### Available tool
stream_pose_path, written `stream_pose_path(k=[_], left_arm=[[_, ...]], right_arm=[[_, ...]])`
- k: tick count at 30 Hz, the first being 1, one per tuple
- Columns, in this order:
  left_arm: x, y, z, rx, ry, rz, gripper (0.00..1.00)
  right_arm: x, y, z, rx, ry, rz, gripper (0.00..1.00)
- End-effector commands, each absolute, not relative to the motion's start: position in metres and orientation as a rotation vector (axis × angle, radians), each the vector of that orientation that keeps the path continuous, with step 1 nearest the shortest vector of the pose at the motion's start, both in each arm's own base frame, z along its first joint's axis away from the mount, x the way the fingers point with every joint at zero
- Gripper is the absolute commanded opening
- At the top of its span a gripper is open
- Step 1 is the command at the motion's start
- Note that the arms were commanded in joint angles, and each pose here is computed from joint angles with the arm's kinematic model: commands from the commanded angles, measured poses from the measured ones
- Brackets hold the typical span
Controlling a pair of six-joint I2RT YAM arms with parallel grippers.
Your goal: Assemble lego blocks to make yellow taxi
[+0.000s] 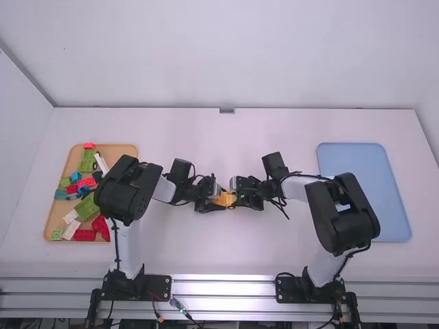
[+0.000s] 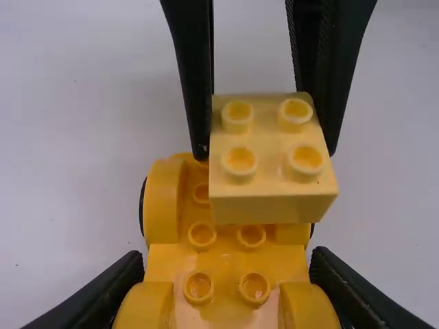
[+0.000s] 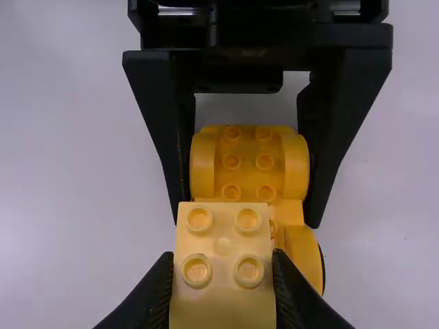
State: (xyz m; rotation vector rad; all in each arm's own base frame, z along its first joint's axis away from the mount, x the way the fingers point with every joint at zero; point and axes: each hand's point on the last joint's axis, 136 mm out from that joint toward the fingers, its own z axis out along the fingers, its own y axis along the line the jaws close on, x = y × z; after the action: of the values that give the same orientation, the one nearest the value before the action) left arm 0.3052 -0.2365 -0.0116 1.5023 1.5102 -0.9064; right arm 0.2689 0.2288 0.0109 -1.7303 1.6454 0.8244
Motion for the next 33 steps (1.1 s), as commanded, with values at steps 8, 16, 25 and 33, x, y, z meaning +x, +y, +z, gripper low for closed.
stream_pose_path(k=[8, 16, 25, 33], left_arm=[[0.301, -0.238, -0.015, 1.488, 1.536, -0.961, 0.59], [0.303, -0.237, -0.014, 1.487, 1.533, -0.950, 0.60], [0.303, -0.239, -0.013, 1.491, 1.521, -0.952, 0.61], [0.303, -0.238, -0.013, 1.487, 1.525, -0.951, 0.61]], right_arm=[[0.276, 0.233, 0.011, -1.720, 1.621, 0.814, 0.10], [0.272, 0.235, 0.005, -1.717, 1.621, 0.859, 0.10], [0.273, 0.235, 0.006, -1.712, 1.618, 0.858, 0.11], [0.283, 0.233, 0.009, -1.656, 1.654, 0.848, 0.11]])
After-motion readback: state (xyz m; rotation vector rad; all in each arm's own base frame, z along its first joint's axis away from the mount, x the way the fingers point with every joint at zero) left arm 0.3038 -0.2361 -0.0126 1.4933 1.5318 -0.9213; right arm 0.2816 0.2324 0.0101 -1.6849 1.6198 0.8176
